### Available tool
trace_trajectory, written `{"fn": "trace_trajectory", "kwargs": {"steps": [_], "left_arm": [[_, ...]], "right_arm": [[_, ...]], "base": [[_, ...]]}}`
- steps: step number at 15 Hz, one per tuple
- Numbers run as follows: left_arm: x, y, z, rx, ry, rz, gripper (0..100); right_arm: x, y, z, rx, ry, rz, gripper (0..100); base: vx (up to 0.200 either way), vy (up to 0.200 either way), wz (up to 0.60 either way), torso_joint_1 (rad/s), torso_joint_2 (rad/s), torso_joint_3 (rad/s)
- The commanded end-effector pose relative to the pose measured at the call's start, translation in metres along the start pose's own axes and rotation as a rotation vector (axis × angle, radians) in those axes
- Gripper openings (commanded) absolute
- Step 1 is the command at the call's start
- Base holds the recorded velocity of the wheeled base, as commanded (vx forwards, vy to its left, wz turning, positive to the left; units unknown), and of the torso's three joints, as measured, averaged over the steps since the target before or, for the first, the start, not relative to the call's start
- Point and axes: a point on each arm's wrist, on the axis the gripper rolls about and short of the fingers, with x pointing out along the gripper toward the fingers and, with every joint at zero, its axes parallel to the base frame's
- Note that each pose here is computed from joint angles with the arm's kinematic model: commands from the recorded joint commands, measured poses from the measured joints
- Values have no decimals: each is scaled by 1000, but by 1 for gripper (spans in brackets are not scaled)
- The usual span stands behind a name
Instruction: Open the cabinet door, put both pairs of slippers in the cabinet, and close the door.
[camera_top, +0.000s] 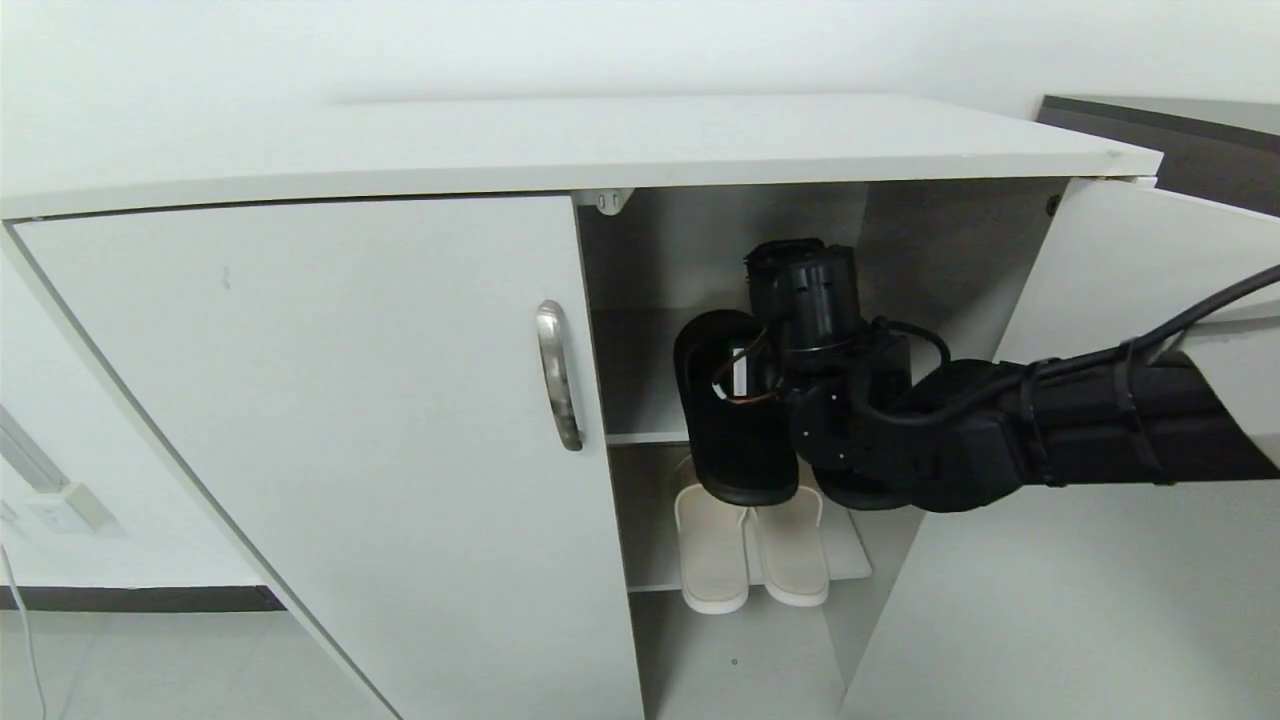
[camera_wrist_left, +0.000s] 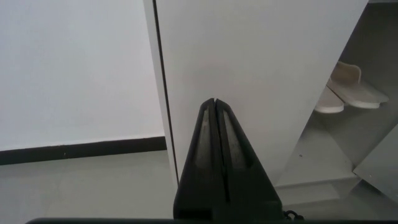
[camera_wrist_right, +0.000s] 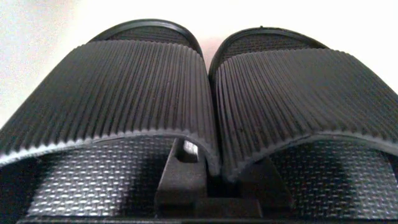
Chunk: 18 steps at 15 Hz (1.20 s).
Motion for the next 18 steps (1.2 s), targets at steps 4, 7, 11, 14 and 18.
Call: {"fn": "trace_trajectory", "kwargs": {"steps": [4, 7, 11, 14, 18], "left_arm": [[0, 0, 0, 0, 0, 0, 0], [0, 0, 0, 1, 0, -2, 0], [0, 0, 0, 3, 0, -2, 0], [0, 0, 0, 3, 0, -2, 0], [0, 0, 0, 4, 0, -2, 0]], "right_arm": [[33, 11, 8, -8, 0, -19, 0], [38, 13, 16, -8, 1, -22, 0], [44, 15, 14, -13, 5, -28, 0], [44, 15, 15, -12, 4, -28, 100], [41, 13, 16, -12, 4, -33, 100]], "base": [[0, 0, 0, 0, 0, 0], [0, 0, 0, 0, 0, 0], [0, 0, 0, 0, 0, 0], [0, 0, 0, 0, 0, 0], [0, 0, 0, 0, 0, 0]]}}
